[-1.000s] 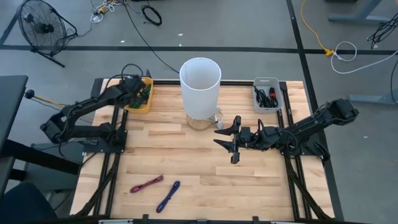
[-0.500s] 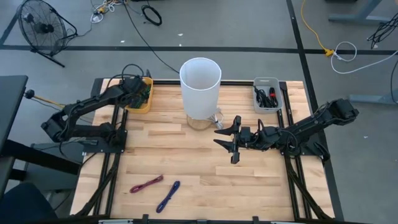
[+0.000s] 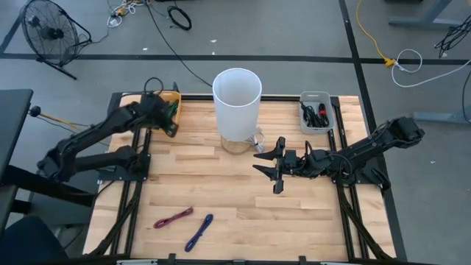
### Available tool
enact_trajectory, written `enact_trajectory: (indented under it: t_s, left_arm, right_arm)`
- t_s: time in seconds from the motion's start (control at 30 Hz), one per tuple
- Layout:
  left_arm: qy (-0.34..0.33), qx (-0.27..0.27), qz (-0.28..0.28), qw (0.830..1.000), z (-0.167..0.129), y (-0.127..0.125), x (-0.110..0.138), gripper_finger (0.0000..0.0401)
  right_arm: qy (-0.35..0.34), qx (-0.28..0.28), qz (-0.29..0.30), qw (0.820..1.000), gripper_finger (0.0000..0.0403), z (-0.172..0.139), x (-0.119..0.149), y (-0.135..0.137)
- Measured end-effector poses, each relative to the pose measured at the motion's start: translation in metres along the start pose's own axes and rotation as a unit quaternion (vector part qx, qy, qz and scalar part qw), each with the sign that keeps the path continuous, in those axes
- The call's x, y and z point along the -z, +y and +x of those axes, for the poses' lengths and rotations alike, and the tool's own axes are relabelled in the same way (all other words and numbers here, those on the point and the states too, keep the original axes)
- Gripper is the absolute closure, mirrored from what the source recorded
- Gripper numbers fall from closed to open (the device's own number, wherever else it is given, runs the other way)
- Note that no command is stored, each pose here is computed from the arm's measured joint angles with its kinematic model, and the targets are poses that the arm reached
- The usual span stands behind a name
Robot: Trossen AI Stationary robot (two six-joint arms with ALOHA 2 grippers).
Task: Pick & Place USB Port
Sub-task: Put the pink USB cable into the yellow bin
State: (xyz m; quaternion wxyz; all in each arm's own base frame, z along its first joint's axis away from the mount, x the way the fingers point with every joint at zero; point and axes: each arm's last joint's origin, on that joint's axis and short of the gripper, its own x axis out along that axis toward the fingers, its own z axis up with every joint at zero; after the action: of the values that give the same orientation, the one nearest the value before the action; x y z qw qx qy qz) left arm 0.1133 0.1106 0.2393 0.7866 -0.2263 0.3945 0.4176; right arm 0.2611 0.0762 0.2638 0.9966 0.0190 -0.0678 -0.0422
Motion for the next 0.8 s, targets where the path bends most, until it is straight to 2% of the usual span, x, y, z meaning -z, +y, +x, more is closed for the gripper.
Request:
enact_trajectory:
  t_s: [0.1,0.17,0.3,0.53,0.8]
  left_arm:
    - [0.005,0.05,0.005,0.999,-0.013,-0.01,0.007,0.026]
    - [0.045,0.091,0.021,0.995,-0.019,-0.017,0.016,0.0261]
    - [0.137,0.167,0.044,0.975,-0.026,-0.034,0.035,0.0261]
    - [0.179,0.231,0.065,0.954,-0.041,-0.07,0.057,0.0261]
    - [0.213,0.225,0.096,0.946,-0.052,-0.111,0.091,0.0261]
  right_arm:
    - [0.0,0.0,0.0,1.0,0.0238,0.0,0.0,0.0]
    - [0.0,0.0,0.0,1.0,0.0238,0.0,0.0,0.0]
    - [0.0,0.0,0.0,1.0,0.0238,0.0,0.0,0.0]
    - [0.0,0.001,0.0,1.0,0.0238,0.0,0.0,-0.001]
    - [0.003,0.001,0.0,1.0,0.0238,0.0,0.001,-0.001]
